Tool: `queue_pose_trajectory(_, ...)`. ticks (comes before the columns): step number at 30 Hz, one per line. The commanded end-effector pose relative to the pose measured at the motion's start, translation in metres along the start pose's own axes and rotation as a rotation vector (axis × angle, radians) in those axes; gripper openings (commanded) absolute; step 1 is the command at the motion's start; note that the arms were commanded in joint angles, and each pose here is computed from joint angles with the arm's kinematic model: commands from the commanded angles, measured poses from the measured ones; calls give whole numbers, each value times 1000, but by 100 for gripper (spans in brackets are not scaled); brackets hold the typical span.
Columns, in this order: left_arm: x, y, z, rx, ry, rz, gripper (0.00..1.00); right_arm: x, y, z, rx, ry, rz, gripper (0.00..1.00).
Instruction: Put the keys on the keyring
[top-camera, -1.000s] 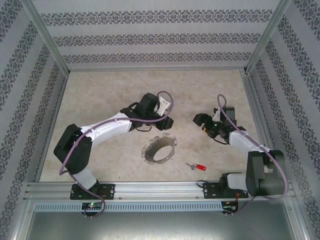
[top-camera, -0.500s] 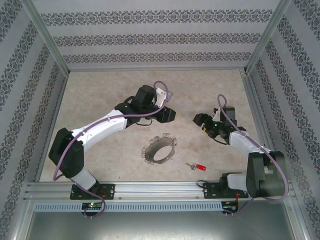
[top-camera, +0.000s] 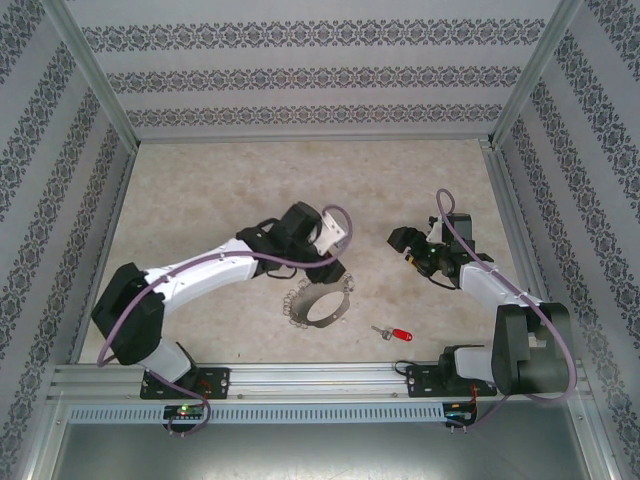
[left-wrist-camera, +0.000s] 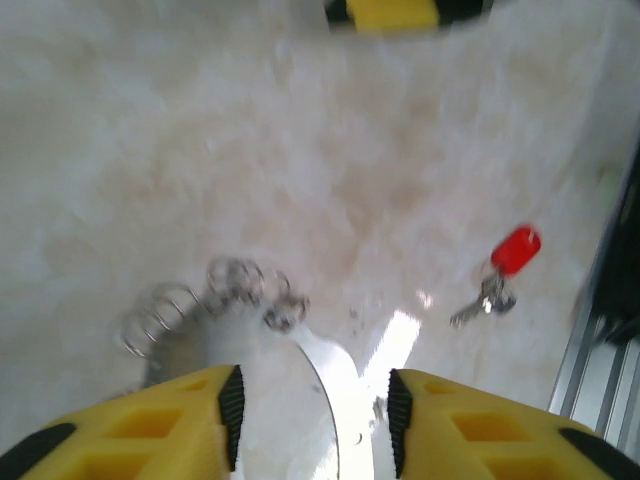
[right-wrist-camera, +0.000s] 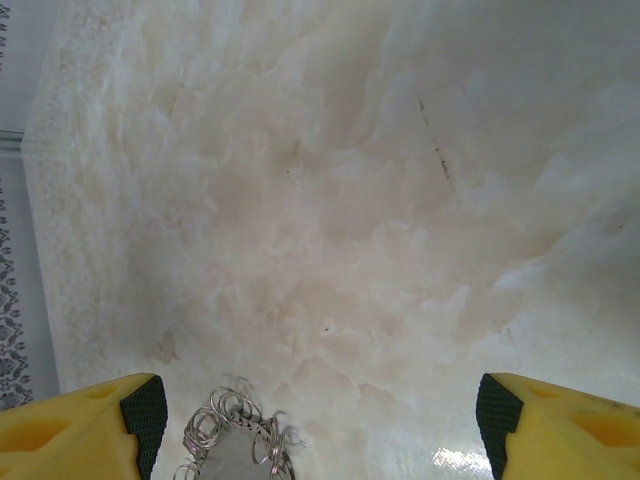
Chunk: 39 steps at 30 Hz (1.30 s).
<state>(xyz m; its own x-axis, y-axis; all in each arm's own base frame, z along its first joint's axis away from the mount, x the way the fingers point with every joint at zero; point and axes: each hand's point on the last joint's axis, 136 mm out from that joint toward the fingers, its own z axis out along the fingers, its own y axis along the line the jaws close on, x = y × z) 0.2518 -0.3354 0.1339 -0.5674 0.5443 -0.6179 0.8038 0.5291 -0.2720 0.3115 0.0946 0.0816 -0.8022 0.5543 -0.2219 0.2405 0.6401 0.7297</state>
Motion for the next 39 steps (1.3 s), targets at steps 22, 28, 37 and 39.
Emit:
queue_pose_trajectory(22,47,-20,71,83,154,41,29,31,-3,5,-14,58,-19,83)
queue_pose_trajectory(28,40,-21,81,111,120,3,29,44,4,7,-14,89,-49,83)
queue_pose_trajectory(37,21,-19,90,205,44,-109,30,48,6,6,-3,92,-52,83)
queue_pose_trajectory(39,16,-14,90,214,21,-138,30,47,7,6,-2,89,-52,83)
